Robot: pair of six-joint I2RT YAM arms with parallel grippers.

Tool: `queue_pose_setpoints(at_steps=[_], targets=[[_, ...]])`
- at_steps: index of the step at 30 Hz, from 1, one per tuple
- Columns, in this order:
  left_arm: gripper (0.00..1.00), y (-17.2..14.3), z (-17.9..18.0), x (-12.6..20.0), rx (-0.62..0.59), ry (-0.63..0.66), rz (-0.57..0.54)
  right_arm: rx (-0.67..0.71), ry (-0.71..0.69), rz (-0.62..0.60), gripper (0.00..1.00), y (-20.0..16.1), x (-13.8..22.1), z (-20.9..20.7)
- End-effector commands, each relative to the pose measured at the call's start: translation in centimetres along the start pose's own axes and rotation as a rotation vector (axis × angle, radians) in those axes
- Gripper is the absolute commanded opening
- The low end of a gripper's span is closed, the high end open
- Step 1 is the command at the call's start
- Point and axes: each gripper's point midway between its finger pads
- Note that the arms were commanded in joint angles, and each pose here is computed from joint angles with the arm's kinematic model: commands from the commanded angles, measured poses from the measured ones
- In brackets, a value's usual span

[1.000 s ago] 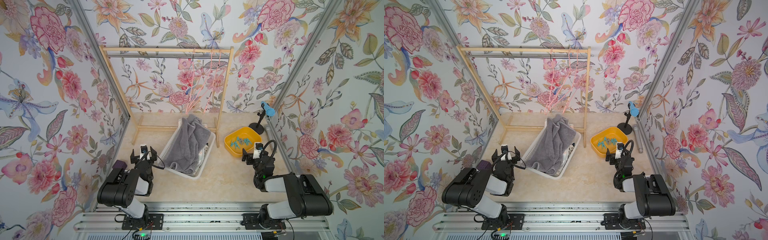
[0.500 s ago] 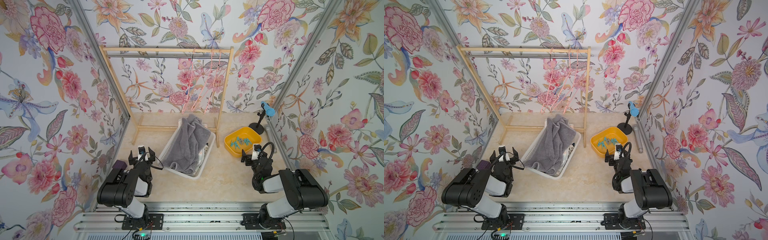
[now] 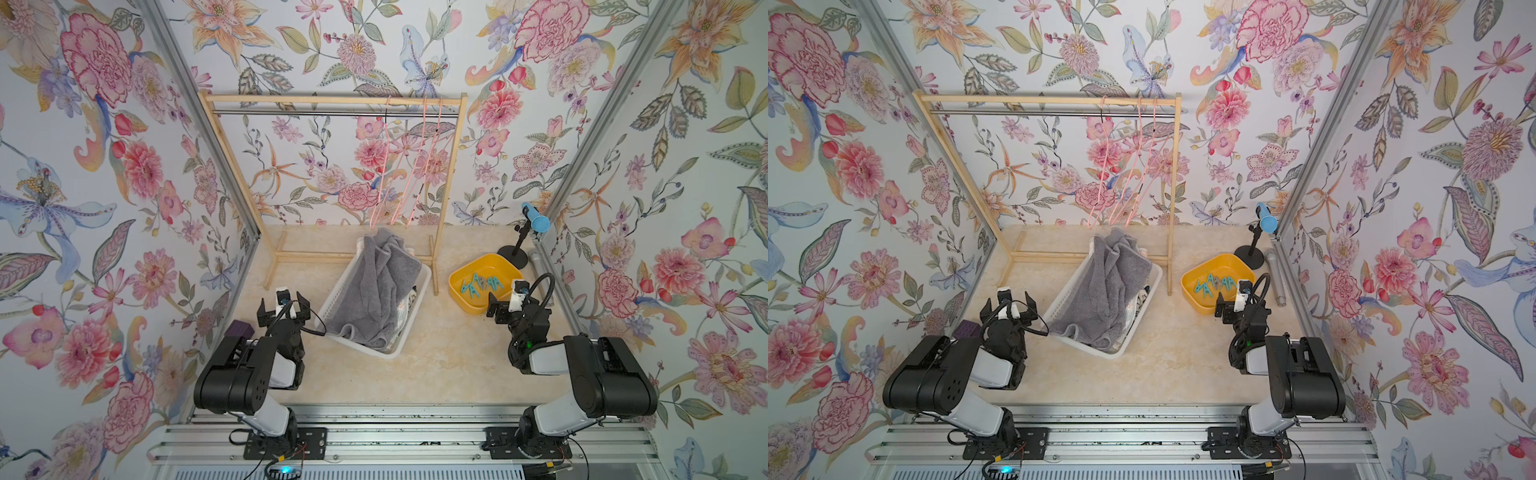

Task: Remove the clothespins securing towels to the hanger
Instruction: Reset both arms

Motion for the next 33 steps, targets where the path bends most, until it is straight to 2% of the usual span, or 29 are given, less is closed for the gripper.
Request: queue_pose_setpoints(at_steps=[1, 33], targets=[[1.0, 0.97, -0.04, -0.31, 0.022, -0.002, -0.029, -0.008, 0.013, -0.009, 1.0, 0.28, -0.02, 0.34], [1.0, 0.83, -0.24, -0.41, 0.016, -0.013, -0.022, -0.008, 0.006, -0.006, 1.0, 0.29, -0.07, 0.31]])
Point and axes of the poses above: each gripper's point midway between its finger pads, its own x axis back along the fingers, its own z axis along the line the jaws close on, y = z × x, and after that the axes turned 13 degrees about x, right-handed
